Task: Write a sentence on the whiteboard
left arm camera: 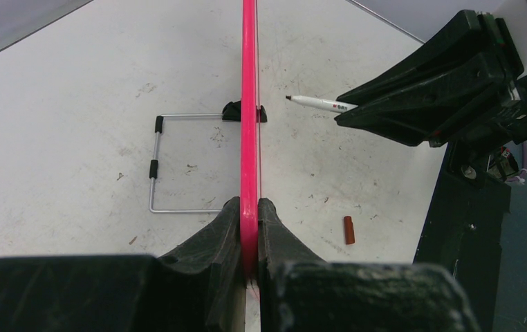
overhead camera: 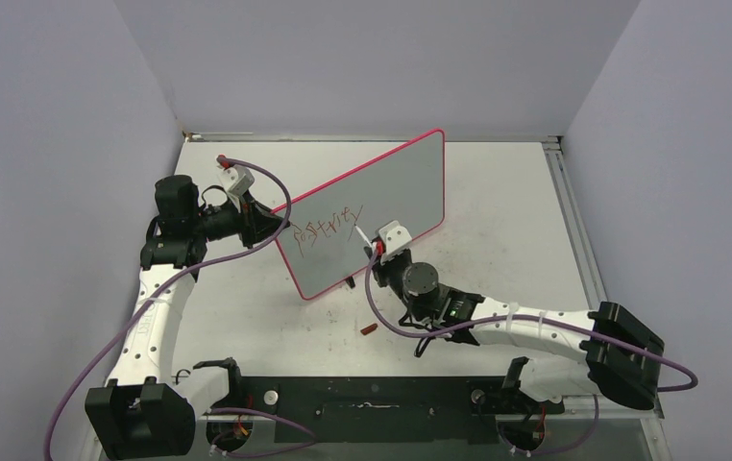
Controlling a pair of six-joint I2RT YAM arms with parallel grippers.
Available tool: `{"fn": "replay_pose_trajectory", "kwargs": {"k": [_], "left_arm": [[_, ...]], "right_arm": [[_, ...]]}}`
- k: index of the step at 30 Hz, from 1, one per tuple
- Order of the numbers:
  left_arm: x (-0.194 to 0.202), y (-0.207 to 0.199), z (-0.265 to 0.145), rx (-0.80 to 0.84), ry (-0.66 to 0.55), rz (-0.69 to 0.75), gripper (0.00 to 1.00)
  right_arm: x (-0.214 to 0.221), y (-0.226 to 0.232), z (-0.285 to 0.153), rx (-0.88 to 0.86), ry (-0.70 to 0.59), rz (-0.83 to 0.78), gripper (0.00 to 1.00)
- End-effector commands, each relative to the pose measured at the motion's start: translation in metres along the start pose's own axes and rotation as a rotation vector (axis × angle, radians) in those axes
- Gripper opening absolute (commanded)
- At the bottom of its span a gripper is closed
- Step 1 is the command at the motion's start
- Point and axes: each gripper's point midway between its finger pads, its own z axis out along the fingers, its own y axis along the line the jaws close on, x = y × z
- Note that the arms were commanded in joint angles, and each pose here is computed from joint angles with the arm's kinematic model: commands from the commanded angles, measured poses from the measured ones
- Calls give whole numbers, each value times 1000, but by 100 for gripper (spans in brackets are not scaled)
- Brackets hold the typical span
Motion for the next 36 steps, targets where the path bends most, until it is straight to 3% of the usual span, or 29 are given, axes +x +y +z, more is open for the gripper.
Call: {"fn": "replay_pose_trajectory", "kwargs": {"k": [1, 36], "left_arm": [[3, -1, -1, 3, 16, 22, 0], [4, 1, 0, -1, 22, 15, 0]], "right_arm": [[-15, -22, 0, 40, -32, 5, 5], [-39, -70, 36, 141, -103, -55, 5]]}}
